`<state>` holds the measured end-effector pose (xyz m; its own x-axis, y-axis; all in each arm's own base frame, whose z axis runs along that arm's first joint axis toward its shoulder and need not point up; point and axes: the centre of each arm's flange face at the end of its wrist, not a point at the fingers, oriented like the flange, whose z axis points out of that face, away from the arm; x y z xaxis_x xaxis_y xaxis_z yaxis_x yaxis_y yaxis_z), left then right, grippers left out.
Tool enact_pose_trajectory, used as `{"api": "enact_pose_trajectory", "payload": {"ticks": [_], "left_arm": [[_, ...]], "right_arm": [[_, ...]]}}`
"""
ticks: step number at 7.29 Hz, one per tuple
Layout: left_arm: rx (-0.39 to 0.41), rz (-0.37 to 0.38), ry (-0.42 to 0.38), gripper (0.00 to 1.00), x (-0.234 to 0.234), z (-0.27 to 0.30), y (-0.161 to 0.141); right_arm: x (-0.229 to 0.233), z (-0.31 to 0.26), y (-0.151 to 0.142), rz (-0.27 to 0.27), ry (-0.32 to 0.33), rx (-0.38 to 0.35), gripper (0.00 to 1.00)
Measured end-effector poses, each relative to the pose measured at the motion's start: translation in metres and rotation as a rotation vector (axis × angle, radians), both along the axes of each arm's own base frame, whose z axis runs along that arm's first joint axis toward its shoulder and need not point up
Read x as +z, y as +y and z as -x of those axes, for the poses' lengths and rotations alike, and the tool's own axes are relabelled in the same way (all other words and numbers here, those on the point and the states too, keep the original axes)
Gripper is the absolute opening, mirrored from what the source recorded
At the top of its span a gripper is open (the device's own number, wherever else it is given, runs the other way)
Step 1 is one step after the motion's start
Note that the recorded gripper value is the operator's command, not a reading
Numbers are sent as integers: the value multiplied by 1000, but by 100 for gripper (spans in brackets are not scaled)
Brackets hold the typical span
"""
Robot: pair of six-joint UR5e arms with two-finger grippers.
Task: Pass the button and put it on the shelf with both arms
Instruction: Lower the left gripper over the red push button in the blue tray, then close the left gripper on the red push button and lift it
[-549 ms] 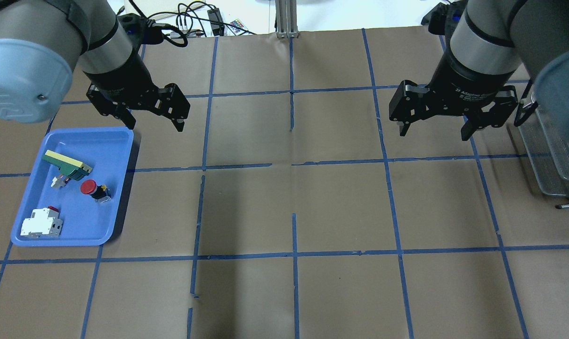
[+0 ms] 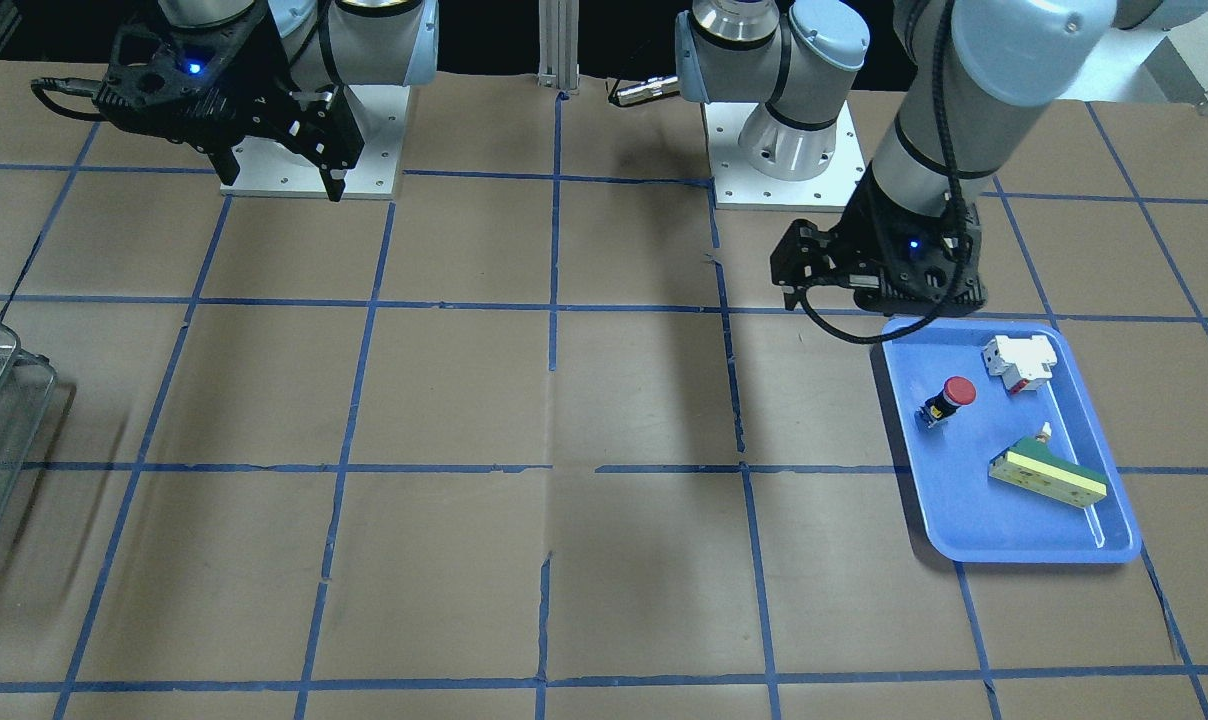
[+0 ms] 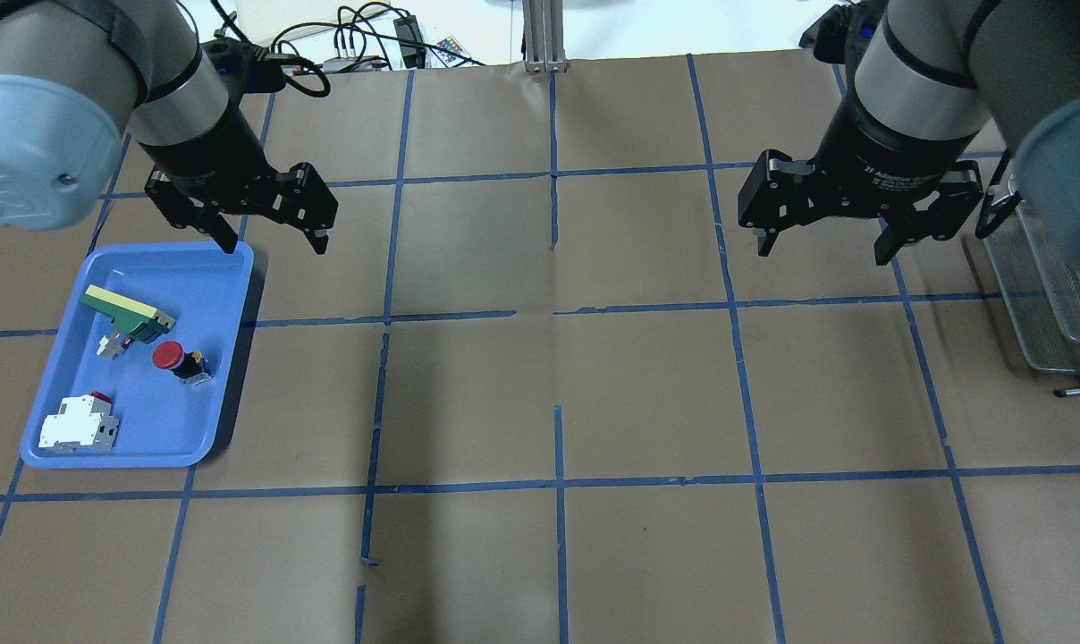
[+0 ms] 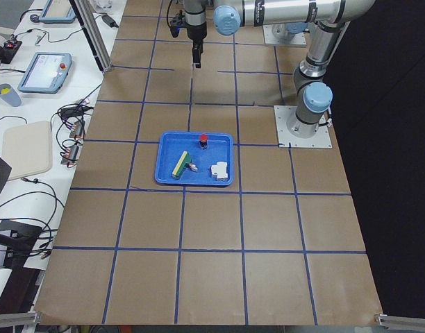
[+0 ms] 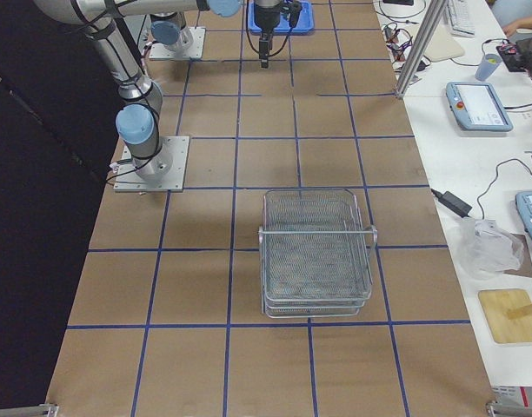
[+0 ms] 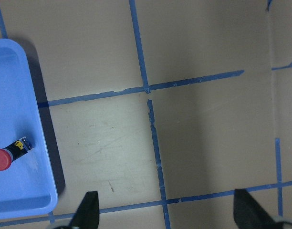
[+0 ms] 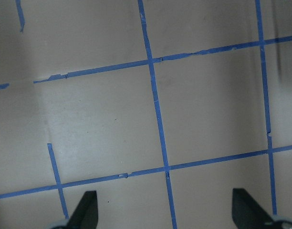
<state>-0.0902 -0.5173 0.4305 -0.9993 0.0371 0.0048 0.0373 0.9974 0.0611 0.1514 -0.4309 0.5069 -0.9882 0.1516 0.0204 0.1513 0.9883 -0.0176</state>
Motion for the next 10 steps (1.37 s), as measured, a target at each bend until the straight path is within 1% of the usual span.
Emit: {"api": "enact_pose_trajectory", "payload": {"ticks": [1, 2, 3, 4, 5, 6, 7, 9, 10], "left_arm": [[11, 0, 4, 100, -20, -38, -12], [5, 1, 5, 100, -47, -75, -21], [14, -10, 9, 100, -78, -111, -26], [9, -24, 16, 100, -107, -141, -24], [-19, -25, 11, 100, -133, -171, -20], [-25, -26, -1, 100, -157, -203, -11], [-11, -42, 0, 100, -178, -222, -1], [33, -75, 16, 100, -205, -229, 8], [33, -84, 23, 91, -211, -224, 8]], "right_arm": [[0, 0, 0, 2, -2, -2, 100], [0, -1, 0, 3, -4, -3, 100], [0, -1, 0, 4, -6, -5, 100], [0, -1, -1, 4, -8, -7, 100], [0, -1, -1, 5, -10, -9, 100], [0, -1, -1, 6, -11, -15, 100], [0, -1, -1, 6, -12, -22, 100], [-1, -1, -3, 10, -12, -28, 100], [-1, -1, -3, 11, -12, -29, 100]]}}
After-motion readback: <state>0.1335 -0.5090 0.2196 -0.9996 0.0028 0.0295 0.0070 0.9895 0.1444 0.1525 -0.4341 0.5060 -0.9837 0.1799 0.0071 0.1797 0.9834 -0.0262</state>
